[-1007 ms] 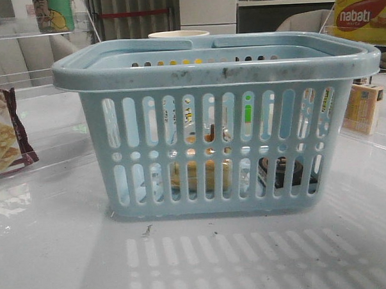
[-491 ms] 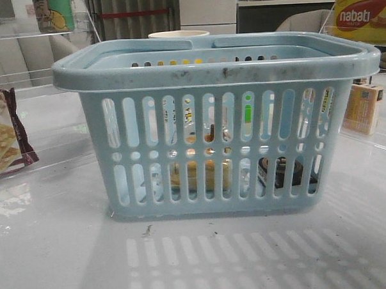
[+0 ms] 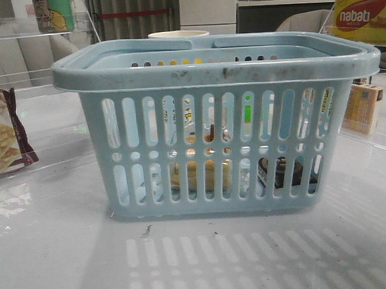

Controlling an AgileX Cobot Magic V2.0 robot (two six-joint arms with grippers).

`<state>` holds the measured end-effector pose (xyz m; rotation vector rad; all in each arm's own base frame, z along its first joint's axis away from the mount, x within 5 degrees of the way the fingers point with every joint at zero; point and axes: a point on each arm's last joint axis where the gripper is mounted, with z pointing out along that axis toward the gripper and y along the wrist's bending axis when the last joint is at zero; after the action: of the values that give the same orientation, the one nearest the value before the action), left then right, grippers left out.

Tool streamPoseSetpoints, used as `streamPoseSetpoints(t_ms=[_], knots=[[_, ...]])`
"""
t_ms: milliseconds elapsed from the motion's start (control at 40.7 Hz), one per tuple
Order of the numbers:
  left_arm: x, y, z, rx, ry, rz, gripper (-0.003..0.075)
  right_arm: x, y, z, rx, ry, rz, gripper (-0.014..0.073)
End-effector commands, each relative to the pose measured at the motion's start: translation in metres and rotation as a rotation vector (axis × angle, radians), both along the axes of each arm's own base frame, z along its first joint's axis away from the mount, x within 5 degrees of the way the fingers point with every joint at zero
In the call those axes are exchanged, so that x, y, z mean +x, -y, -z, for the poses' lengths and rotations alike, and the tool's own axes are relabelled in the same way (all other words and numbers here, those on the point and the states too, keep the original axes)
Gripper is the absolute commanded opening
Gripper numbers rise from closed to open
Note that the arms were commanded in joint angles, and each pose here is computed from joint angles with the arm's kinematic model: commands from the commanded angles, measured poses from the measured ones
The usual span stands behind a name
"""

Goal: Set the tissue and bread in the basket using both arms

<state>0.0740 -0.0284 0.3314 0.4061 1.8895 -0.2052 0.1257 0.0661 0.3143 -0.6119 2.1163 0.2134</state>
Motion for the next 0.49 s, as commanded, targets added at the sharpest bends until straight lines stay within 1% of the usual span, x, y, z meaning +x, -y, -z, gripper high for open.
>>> streamPoseSetpoints(t_ms=[0,123,221,344,467], knots=[[-0.005,-0.009,0.0,-0.079,0.225,-0.1,0.009,0.003,0.0,-0.014,0.028,0.087,0.0,0.0027],[-0.014,-0.019,0.036,-0.1,0.342,-0.216,0.009,0.003,0.0,-0.014,0.028,0.087,0.0,0.0027],[-0.018,-0.023,0.066,-0.118,0.381,-0.273,0.0091,0.003,0.0,-0.014,0.028,0.087,0.0,0.0027],[-0.021,-0.024,0.091,-0.124,0.424,-0.292,0.0091,0.003,0.0,-0.014,0.028,0.087,0.0,0.0027],[-0.021,-0.025,0.108,-0.133,0.468,-0.295,0.0091,0.003,0.0,-0.014,0.028,0.087,0.0,0.0027]])
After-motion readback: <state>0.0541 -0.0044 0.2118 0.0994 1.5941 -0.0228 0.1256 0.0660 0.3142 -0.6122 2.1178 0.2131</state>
